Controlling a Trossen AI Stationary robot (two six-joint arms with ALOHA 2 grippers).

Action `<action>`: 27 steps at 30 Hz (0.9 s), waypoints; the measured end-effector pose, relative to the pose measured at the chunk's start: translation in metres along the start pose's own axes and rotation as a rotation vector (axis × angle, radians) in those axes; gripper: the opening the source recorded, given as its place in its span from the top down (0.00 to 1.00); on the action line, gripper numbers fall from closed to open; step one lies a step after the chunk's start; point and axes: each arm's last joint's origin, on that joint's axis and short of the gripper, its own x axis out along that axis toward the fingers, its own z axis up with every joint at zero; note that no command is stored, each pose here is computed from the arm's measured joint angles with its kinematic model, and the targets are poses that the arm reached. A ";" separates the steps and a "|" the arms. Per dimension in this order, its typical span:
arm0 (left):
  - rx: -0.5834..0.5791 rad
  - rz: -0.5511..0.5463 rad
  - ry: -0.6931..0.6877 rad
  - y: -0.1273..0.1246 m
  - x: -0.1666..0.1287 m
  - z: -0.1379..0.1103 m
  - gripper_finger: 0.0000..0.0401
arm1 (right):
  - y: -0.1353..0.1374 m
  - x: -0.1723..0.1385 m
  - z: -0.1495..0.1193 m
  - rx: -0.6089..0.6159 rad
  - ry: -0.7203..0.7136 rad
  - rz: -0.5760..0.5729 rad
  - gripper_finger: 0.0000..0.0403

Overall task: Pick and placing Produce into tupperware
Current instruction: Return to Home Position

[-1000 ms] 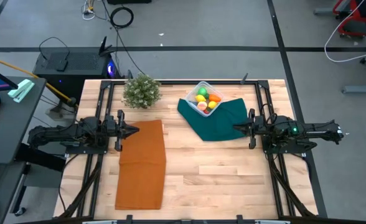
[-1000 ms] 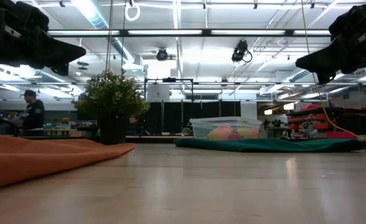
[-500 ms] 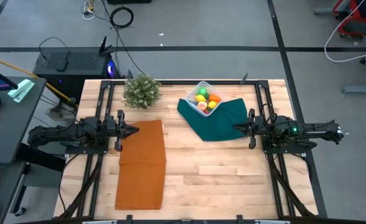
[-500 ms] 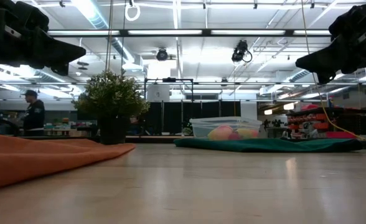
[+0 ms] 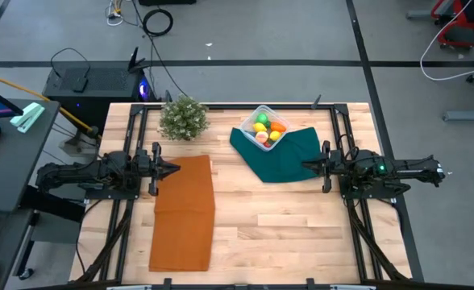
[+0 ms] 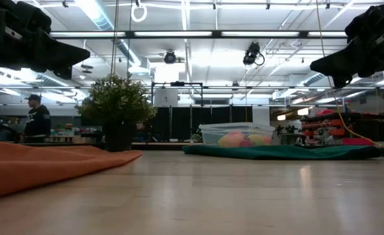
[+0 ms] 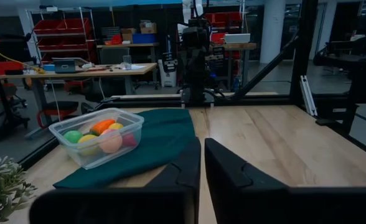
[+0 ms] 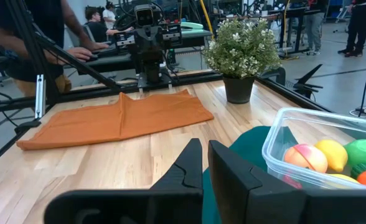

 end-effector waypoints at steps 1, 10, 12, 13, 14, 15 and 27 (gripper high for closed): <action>0.000 0.000 -0.001 0.000 0.000 0.000 0.92 | 0.000 0.000 0.000 0.000 0.000 0.000 1.00; 0.000 0.000 -0.001 0.000 0.000 0.000 0.93 | 0.000 0.000 0.000 0.000 0.000 0.000 1.00; 0.000 0.000 -0.001 0.000 0.000 0.000 0.94 | 0.000 0.000 0.000 0.000 0.000 0.000 1.00; 0.000 0.000 -0.001 0.000 0.000 0.000 0.94 | 0.000 0.000 0.000 0.000 0.000 0.000 1.00; 0.000 0.000 0.000 0.000 0.000 0.000 0.94 | 0.000 0.000 0.000 0.000 0.000 0.000 1.00; 0.000 0.000 0.000 0.000 0.000 0.000 0.95 | 0.000 0.000 0.000 0.000 0.000 0.000 1.00; 0.000 0.000 0.000 0.000 0.000 0.000 0.91 | 0.000 0.000 0.000 0.000 0.000 0.000 1.00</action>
